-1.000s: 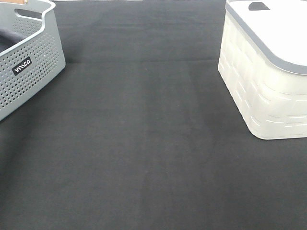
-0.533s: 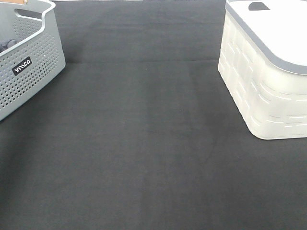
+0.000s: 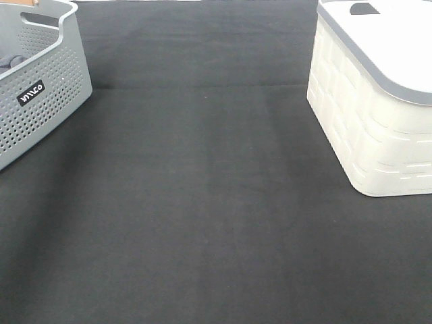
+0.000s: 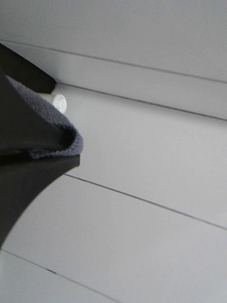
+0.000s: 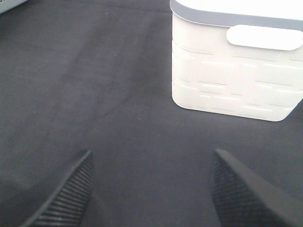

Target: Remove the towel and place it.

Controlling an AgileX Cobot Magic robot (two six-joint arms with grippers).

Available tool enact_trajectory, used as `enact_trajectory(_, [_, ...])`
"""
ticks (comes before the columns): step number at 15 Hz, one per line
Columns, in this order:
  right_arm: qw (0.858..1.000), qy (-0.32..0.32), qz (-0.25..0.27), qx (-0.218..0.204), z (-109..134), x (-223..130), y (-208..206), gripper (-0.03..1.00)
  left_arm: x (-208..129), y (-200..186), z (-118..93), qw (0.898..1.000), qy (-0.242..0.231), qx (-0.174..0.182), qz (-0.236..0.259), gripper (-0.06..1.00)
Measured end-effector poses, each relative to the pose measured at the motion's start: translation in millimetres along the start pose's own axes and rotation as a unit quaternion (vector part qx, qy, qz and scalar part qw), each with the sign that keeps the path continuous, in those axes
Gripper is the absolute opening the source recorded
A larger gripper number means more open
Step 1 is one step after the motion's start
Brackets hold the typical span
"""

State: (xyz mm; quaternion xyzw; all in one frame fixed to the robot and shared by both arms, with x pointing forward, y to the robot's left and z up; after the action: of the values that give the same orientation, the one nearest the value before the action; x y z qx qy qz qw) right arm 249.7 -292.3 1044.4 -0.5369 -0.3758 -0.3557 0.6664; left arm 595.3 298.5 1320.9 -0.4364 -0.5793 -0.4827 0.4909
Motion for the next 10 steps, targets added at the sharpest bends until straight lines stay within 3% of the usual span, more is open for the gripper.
enact_trajectory(3, [1.0, 0.0, 0.0, 0.0, 0, 0, 0, 0.68, 39, -18, -42, 0.996, 0.012, -0.056, -0.064, 0.0])
enact_trajectory(6, [1.0, 0.0, 0.0, 0.0, 0, 0, 0, 0.68, 50, -27, -84, 0.989, 0.048, -0.1, -0.093, 0.0])
enact_trajectory(8, [1.0, 0.0, 0.0, 0.0, 0, 0, 0, 0.68, 35, -27, -110, 0.989, 0.078, -0.112, -0.061, 0.0])
enact_trajectory(10, [1.0, 0.0, 0.0, 0.0, 0, 0, 0, 0.68, 2, -28, -149, 0.982, 0.137, -0.128, 0.006, 0.0])
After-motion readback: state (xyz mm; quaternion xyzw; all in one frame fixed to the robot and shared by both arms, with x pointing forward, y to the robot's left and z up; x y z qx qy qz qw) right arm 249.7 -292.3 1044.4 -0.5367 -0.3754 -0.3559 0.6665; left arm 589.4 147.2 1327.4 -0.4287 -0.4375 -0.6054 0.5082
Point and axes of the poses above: a point on each arm's last joint axis where the gripper is mounted, y pointing out along that axis toward the gripper, z along the wrist's bending axis when the last joint is at zero, x = y × z, the point moved 2 cm from there along y, pointing out along that axis toward the gripper, and after that the axes turned 11 degrees about y, right-handed, at the moved point
